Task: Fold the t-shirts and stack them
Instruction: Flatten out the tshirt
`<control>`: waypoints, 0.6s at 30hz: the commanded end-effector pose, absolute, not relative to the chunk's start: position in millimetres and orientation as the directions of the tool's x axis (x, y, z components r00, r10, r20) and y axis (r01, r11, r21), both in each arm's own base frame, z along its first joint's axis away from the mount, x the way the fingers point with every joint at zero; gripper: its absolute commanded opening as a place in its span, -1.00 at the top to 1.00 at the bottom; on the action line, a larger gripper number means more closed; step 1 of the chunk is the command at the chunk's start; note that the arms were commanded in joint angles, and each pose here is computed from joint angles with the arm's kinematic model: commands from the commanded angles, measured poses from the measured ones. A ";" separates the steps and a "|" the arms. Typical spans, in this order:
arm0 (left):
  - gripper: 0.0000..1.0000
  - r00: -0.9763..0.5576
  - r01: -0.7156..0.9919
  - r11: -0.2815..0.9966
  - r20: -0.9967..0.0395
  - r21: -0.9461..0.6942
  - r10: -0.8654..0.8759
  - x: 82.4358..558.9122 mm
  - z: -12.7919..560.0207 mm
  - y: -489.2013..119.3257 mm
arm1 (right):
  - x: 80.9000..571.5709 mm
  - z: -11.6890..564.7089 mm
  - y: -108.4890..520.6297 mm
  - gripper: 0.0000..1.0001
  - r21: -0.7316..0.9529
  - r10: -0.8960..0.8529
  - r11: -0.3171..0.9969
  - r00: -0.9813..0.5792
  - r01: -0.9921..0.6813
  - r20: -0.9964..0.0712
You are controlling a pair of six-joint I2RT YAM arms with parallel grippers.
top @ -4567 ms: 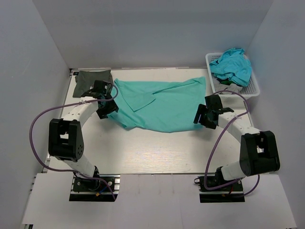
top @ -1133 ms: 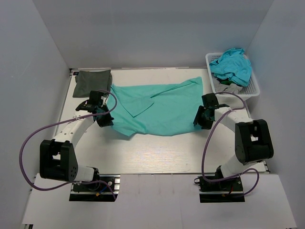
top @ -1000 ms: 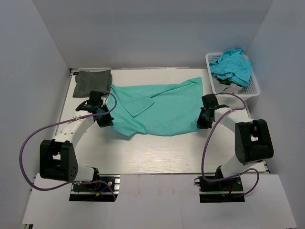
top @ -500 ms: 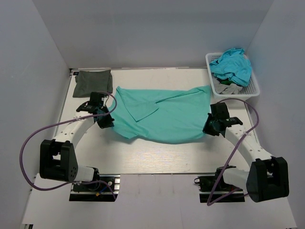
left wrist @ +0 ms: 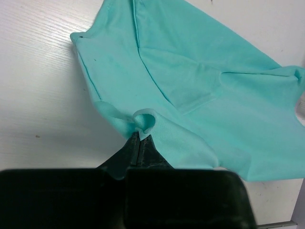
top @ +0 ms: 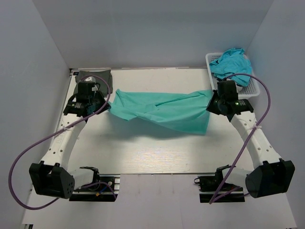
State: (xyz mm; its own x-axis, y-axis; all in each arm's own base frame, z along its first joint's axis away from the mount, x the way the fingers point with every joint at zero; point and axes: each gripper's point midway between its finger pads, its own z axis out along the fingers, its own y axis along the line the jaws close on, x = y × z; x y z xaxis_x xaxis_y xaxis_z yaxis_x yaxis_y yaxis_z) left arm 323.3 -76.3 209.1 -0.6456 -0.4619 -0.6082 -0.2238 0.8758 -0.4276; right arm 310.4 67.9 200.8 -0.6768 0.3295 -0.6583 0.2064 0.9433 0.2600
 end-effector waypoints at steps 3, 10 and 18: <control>1.00 -0.677 -0.261 0.879 -0.573 -0.400 -0.462 326.5 187.6 -73.4 | 312.6 163.7 69.0 1.00 0.206 0.313 0.949 -0.764 0.237 -0.564; 1.00 -0.683 -0.331 0.863 -0.534 -0.381 -0.498 348.0 155.4 -72.3 | 362.7 131.7 82.0 1.00 0.192 0.299 0.954 -0.794 0.231 -0.529; 1.00 -0.722 -0.359 0.862 -0.478 -0.359 -0.500 355.4 131.2 -75.8 | 381.8 101.1 93.2 0.11 0.170 0.247 0.967 -0.854 0.188 -0.457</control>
State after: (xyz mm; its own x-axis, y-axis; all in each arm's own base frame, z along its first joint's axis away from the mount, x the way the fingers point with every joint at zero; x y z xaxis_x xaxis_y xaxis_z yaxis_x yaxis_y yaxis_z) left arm 345.6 -77.7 114.8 -0.7598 -0.4815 -0.4368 -0.3619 0.8715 -0.3310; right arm 375.2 89.5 84.9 -0.8688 0.2613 -0.4206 0.2213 0.9648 0.1422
